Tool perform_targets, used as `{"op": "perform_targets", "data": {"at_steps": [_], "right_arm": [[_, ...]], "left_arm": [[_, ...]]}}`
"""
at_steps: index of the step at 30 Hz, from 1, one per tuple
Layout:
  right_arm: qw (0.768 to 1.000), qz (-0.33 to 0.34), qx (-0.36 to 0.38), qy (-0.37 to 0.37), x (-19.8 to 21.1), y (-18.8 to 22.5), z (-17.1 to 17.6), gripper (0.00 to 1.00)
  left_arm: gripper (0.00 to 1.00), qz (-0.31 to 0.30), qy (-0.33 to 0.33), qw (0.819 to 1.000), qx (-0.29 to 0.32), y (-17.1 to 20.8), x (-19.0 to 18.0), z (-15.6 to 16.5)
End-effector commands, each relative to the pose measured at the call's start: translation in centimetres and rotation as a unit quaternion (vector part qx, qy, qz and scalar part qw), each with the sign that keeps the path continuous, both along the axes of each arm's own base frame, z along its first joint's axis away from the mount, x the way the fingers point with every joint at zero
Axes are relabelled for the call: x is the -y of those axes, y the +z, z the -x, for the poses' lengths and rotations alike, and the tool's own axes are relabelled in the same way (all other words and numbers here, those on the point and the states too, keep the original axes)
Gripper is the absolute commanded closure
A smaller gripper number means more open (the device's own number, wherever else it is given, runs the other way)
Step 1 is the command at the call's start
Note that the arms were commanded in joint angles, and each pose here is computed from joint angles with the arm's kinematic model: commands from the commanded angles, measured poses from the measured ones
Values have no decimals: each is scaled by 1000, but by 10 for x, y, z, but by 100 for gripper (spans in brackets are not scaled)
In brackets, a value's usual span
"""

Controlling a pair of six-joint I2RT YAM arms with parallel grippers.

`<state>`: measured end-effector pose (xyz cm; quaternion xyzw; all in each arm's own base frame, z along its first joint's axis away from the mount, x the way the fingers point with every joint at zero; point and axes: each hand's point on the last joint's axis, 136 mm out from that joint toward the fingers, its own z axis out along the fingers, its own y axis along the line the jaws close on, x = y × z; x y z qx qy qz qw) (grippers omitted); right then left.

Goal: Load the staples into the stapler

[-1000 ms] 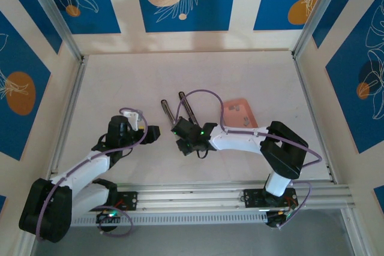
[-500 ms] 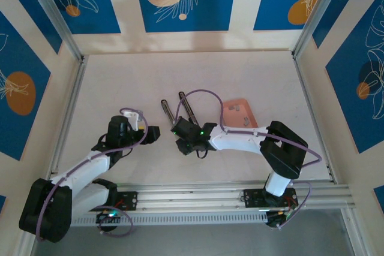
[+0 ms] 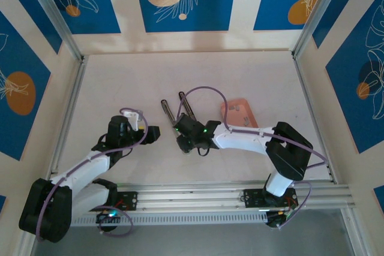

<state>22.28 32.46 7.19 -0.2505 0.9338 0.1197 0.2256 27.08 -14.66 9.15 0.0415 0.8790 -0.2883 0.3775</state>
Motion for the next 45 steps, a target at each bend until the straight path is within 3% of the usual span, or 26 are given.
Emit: {"op": "perform_targets", "data": {"at_steps": [1,10,18,24,30,37,45], "right_arm": [[1000,-16,0,0,2,11,1,68],[999,-36,-20,-9,3,14,5,68],[982,-159,-84,-57,9,26,-1,62],[966,-214,-118,-80,19,27,-3,61],[982,-125,-119,-71,27,20,14,61],[992,-2,-113,-47,23,6,21,57],[992,65,-106,-20,12,-11,23,58]], "left_arm": [[12,-4,-4,1000,16,9,2,-3],[14,30,-34,999,16,18,15,1],[20,174,-20,982,-74,14,39,22],[27,197,-19,972,-124,8,62,40],[27,165,17,975,-146,-7,49,45],[26,90,96,984,-117,-13,7,48],[26,76,114,986,-90,-9,-8,51]]}}
